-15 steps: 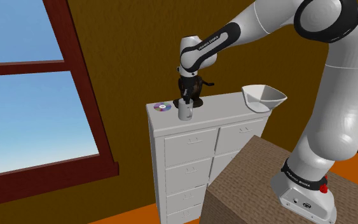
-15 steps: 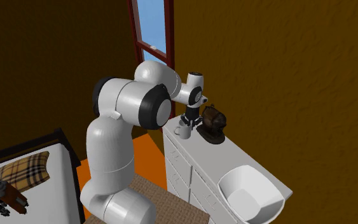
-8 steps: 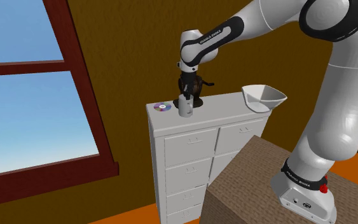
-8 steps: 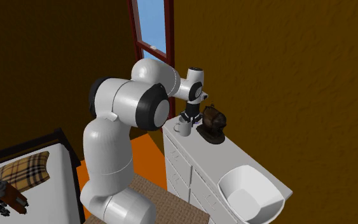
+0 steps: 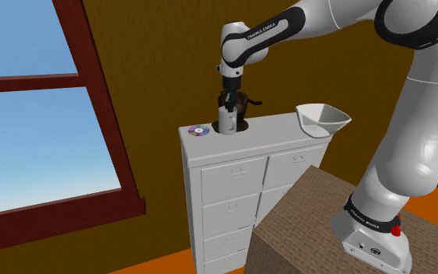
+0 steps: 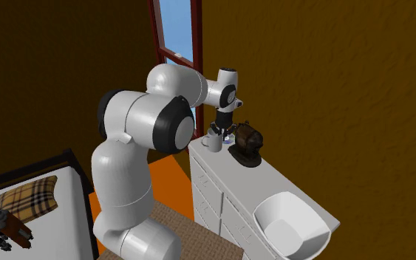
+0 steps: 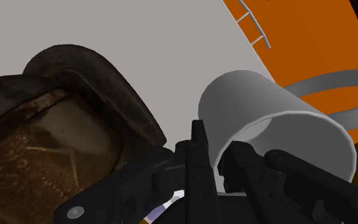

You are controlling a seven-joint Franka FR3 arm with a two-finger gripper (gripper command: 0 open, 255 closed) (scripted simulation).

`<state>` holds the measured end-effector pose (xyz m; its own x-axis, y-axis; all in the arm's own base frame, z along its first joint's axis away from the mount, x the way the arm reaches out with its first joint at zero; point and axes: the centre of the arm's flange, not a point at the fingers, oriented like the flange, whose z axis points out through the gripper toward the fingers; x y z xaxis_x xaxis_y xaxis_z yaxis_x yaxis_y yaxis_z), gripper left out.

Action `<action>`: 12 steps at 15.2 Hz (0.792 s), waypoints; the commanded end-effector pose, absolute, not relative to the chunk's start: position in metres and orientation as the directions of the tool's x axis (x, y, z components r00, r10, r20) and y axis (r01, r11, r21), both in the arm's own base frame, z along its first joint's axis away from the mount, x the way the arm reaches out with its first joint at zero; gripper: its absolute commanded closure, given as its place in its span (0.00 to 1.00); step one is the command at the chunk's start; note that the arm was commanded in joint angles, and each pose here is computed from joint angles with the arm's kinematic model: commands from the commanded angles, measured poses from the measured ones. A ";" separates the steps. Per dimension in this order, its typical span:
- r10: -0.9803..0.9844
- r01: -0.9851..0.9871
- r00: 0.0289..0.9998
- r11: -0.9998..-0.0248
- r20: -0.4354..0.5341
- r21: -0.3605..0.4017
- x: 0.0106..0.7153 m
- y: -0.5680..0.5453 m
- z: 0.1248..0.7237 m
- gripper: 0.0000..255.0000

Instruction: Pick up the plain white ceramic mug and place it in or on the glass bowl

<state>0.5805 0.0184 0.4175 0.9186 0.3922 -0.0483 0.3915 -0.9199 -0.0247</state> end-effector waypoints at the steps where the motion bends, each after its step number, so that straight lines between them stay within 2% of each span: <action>1: 0.392 0.391 0.919 -0.920 -0.049 -0.025 0.581 0.018 0.428 1.00; 12: 0.392 0.391 0.919 -0.920 -0.049 -0.025 0.581 0.018 0.486 1.00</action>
<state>0.5814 0.0174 0.4815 0.9186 0.3922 -0.0484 0.3914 -0.9199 -0.0247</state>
